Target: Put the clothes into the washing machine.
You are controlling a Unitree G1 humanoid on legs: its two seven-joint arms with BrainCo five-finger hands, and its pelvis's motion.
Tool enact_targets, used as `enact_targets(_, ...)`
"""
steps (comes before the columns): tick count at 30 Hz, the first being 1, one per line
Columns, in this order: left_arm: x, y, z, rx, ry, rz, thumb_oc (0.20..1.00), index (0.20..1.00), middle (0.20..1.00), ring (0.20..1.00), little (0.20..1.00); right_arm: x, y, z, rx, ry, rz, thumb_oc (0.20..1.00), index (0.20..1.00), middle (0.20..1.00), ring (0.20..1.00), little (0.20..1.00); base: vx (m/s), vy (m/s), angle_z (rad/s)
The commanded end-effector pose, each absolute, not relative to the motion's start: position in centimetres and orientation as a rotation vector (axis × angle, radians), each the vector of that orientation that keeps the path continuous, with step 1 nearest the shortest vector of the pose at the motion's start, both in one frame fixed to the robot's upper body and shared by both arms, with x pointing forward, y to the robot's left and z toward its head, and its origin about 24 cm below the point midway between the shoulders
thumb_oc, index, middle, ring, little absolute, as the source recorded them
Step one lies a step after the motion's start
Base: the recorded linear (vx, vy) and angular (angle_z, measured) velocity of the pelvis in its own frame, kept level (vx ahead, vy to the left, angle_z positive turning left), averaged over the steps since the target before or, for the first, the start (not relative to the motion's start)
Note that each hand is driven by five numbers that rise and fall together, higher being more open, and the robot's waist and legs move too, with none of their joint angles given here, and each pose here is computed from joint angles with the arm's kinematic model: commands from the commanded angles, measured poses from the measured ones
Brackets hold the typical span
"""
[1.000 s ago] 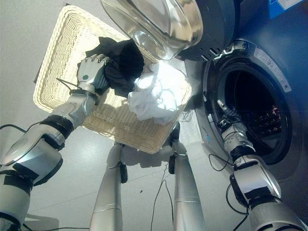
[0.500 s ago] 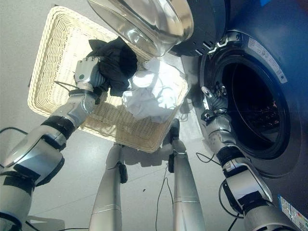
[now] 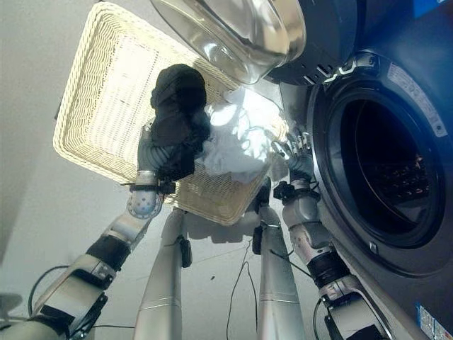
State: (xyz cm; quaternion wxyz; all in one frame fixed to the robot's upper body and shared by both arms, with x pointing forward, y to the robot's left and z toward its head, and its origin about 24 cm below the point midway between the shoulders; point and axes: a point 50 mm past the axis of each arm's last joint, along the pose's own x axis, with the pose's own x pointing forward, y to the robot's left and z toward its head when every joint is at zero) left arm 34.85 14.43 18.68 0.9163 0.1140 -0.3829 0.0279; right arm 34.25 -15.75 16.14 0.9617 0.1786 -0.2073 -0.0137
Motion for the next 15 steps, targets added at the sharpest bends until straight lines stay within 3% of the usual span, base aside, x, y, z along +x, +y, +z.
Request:
enact_targets(1,33.0,12.9,22.8,0.09,-1.041,-0.045,0.2,0.2,0.2,0.2,0.2,32.6,-15.1,17.6,0.349,-0.527,0.062,1.0,1.0,1.0,1.0,1.0,0.0,0.0,0.0)
enact_targets(15,28.0,11.0,25.5,0.016,-1.29,-0.286,0.2,0.2,0.2,0.2,0.2,29.9,-11.3,20.1,0.329,-0.606,0.465,1.0,1.0,1.0,1.0,1.0,0.0,-0.007,0.01)
